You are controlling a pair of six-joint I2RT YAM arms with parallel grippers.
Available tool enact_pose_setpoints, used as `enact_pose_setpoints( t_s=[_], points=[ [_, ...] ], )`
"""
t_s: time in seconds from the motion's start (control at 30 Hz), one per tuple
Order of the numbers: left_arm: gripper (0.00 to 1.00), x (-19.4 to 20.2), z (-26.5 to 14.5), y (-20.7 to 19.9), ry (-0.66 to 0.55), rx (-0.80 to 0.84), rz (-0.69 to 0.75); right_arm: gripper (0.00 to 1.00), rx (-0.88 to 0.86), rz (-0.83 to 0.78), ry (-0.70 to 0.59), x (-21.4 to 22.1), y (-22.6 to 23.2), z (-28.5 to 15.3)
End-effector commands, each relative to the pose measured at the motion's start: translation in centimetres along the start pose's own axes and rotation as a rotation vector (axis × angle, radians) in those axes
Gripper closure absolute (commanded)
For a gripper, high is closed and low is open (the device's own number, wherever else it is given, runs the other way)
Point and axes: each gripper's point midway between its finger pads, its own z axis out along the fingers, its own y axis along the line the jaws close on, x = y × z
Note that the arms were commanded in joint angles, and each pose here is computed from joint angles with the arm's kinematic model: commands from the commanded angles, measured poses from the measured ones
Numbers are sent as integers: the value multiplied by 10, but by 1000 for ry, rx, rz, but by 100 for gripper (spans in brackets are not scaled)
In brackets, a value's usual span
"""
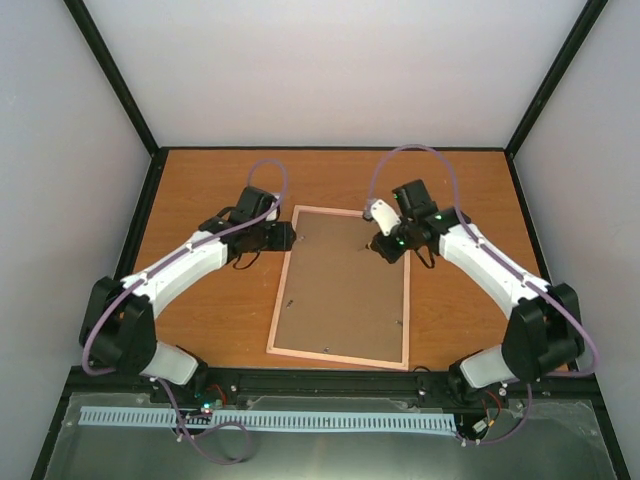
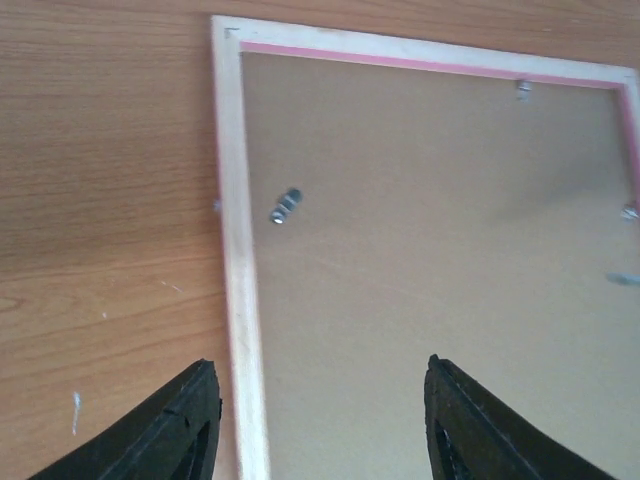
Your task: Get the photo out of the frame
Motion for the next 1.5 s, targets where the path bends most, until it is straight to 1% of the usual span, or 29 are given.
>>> enact_pose_setpoints(
  t_s=[0.0,0.1,0.17,0.27,0.4,0.5,0.57,0.67,0.73,0.87,0.97,1.03,1.07,1.13,1.2,1.33,1.4,1.47],
  points=[
    [45,22,-28,-23,69,87,39,97,26,-6,-130,1,-10,-19],
    [50,59,-32,-61,157,249,132,97,67,38,-181,13,-20,-18],
    [51,86,-36,-87,215,329,210,97,86,36,-163,20,-25,-15],
    [51,133,-40,-115,316,380,281,97,103,47,-164,24,-32,-18],
    [50,194,-49,-136,432,456,331,97,93,33,-183,24,-28,-22],
    [51,225,-48,-127,513,447,296,97,87,29,-183,25,-27,-22],
    [51,238,-50,-122,536,434,278,97,92,27,-174,26,-28,-20],
    [51,249,-53,-110,536,421,238,97,97,24,-163,27,-30,-18],
    [53,254,-58,-103,542,419,208,97,94,23,-164,28,-29,-18],
    [56,269,-67,-87,594,391,107,97,91,17,-173,26,-27,-22],
    [56,281,-67,-69,628,319,18,97,84,18,-178,25,-26,-24],
    [53,290,-65,-58,657,271,-25,97,79,17,-183,24,-24,-25],
    [52,292,-65,-55,668,259,-37,97,78,19,-183,25,-24,-25],
    [47,295,-57,-41,673,166,-87,97,72,20,-184,24,-23,-24],
    [42,287,-47,-23,625,62,-135,97,66,22,-180,25,-23,-23],
    [42,240,-28,-8,447,37,-248,97,63,30,-172,27,-23,-22],
    [42,203,-21,18,318,-43,-311,97,59,36,-174,28,-23,-22],
    [42,162,-17,34,195,-52,-356,97,65,39,-171,30,-26,-22]
  ],
)
